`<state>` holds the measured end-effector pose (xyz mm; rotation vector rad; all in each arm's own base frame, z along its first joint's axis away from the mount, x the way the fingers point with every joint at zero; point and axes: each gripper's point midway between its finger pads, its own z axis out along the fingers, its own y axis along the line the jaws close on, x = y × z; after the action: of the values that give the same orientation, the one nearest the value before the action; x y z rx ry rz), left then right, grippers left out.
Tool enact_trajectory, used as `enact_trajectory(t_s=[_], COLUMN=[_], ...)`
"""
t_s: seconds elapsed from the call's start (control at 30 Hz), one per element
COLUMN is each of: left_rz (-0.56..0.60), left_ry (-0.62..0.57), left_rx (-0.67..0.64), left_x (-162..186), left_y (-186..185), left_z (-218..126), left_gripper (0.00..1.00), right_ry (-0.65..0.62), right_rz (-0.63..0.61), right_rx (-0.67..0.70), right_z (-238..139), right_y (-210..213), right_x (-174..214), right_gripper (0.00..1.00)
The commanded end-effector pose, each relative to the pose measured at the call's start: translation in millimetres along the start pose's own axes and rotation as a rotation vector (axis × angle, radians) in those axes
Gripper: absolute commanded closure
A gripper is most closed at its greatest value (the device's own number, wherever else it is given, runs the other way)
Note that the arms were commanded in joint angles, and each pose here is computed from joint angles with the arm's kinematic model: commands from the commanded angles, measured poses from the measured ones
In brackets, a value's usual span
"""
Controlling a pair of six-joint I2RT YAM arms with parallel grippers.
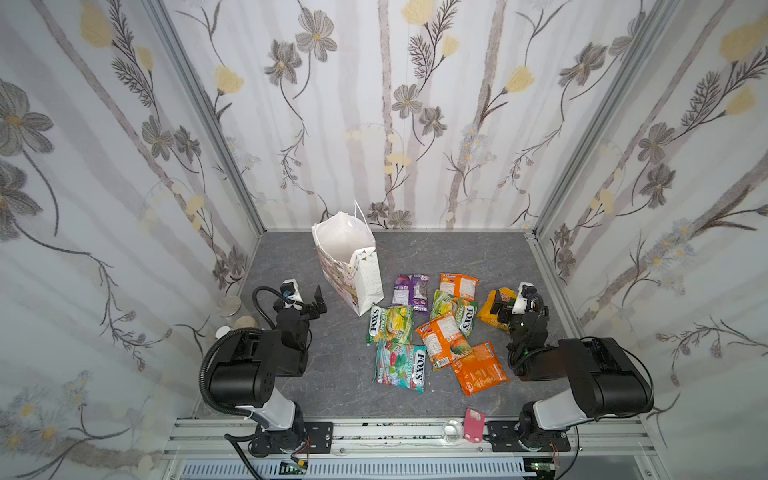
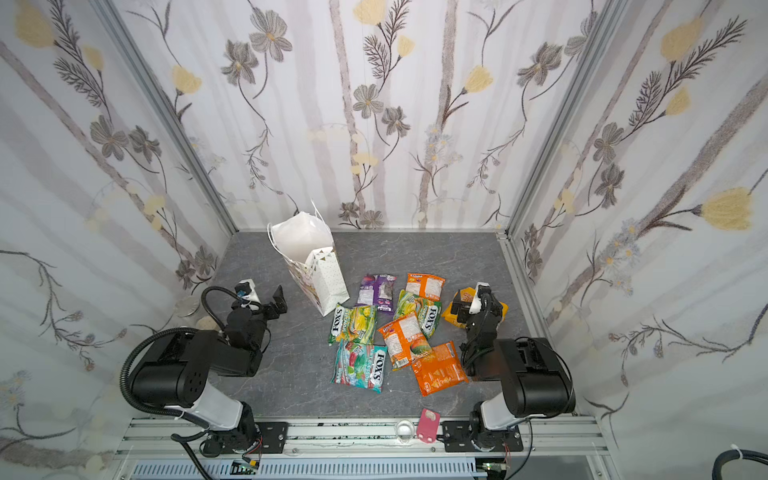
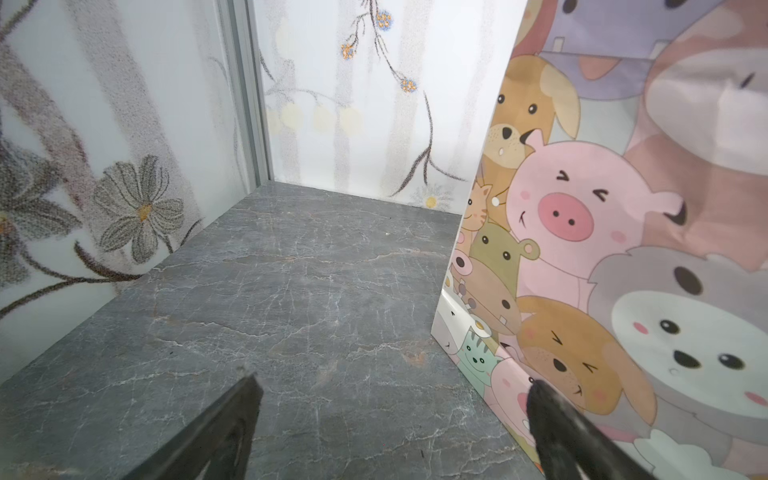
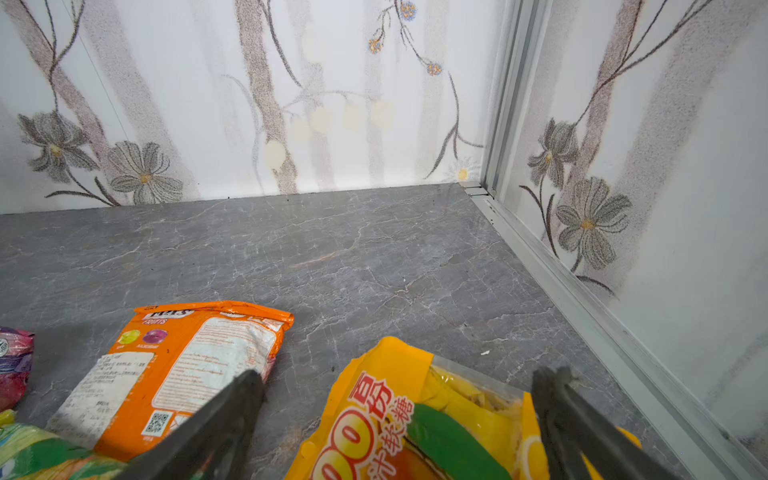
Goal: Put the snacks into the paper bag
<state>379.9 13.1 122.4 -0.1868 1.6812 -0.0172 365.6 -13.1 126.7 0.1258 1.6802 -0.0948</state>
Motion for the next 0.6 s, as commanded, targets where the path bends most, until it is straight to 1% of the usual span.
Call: enact_trajectory(t_s=[0.0, 0.57], left_rz=[0.0, 0.0], left_ry=[-0.023, -0.018], left_rx=[0.004, 0.006], left_x=[-6.3, -5.3], left_y=[-1.1, -1.4], left_z=[1.4, 1.7], left_gripper=[0.0, 0.0], right_ry=[-0.037, -0.026], right_rz=[0.003, 0.009], right_rx=[-0.009, -0.027], right_z=[0.8, 3.9], right_y=[1.8, 3.0], right_x=[-9.9, -8.8], right_gripper=[0.0, 0.0])
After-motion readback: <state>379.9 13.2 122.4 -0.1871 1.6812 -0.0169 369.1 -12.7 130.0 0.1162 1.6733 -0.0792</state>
